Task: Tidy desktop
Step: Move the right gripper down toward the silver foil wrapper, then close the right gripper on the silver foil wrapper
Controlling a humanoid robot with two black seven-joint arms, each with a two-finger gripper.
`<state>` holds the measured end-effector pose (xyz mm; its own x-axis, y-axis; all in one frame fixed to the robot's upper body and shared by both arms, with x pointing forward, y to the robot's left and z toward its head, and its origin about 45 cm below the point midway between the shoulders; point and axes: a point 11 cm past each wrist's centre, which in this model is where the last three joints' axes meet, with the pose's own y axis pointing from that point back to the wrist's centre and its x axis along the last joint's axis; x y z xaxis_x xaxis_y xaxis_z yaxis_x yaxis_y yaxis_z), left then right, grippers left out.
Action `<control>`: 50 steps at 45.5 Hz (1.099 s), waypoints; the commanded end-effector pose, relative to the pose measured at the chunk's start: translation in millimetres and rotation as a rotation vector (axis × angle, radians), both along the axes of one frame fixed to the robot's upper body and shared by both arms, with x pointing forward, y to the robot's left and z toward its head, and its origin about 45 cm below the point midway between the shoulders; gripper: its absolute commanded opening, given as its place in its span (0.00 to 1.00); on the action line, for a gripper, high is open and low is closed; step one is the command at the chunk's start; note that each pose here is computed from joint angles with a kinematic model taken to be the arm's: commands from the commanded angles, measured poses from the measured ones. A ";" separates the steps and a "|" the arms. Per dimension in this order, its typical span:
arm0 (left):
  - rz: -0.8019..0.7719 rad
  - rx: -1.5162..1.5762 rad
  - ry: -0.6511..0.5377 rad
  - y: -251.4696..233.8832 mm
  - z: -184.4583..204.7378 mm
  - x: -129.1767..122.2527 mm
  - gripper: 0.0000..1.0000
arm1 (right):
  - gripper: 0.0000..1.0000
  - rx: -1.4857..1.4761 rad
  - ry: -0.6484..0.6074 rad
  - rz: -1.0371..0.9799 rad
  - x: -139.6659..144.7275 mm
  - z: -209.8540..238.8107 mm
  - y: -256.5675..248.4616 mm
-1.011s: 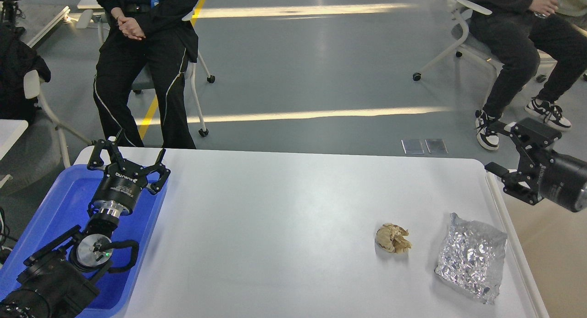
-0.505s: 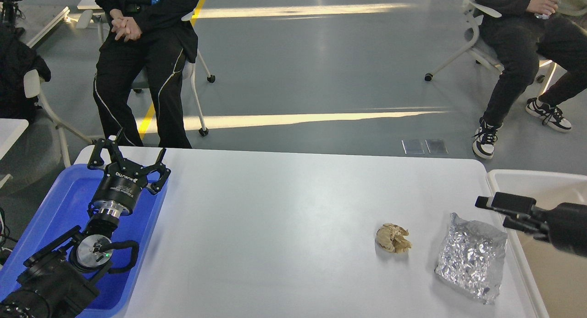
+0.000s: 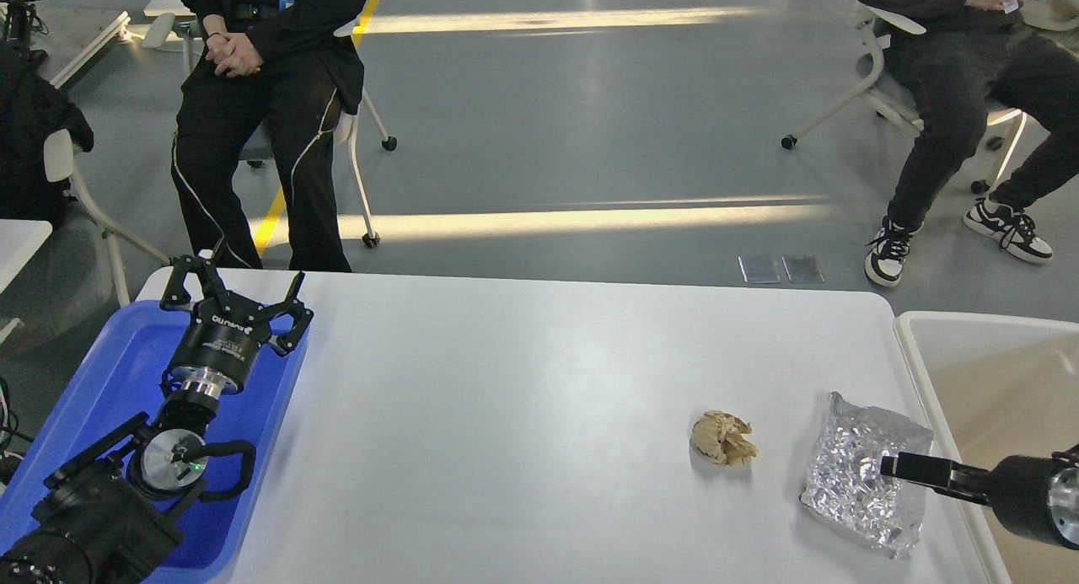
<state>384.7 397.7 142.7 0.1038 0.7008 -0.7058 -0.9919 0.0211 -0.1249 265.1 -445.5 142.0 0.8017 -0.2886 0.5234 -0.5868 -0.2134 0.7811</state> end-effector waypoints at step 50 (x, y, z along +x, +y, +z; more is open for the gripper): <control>0.001 -0.001 -0.001 -0.2 0.0 0.0 1.00 | 0.08 -0.050 0.024 -0.215 -9.4 -70.3 -23.7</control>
<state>384.7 397.7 142.7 0.1038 0.7007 -0.7059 -0.9919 0.0211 -0.1249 259.9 -469.5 75.4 0.7276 -0.4381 0.5279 -0.6048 -0.0464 0.7950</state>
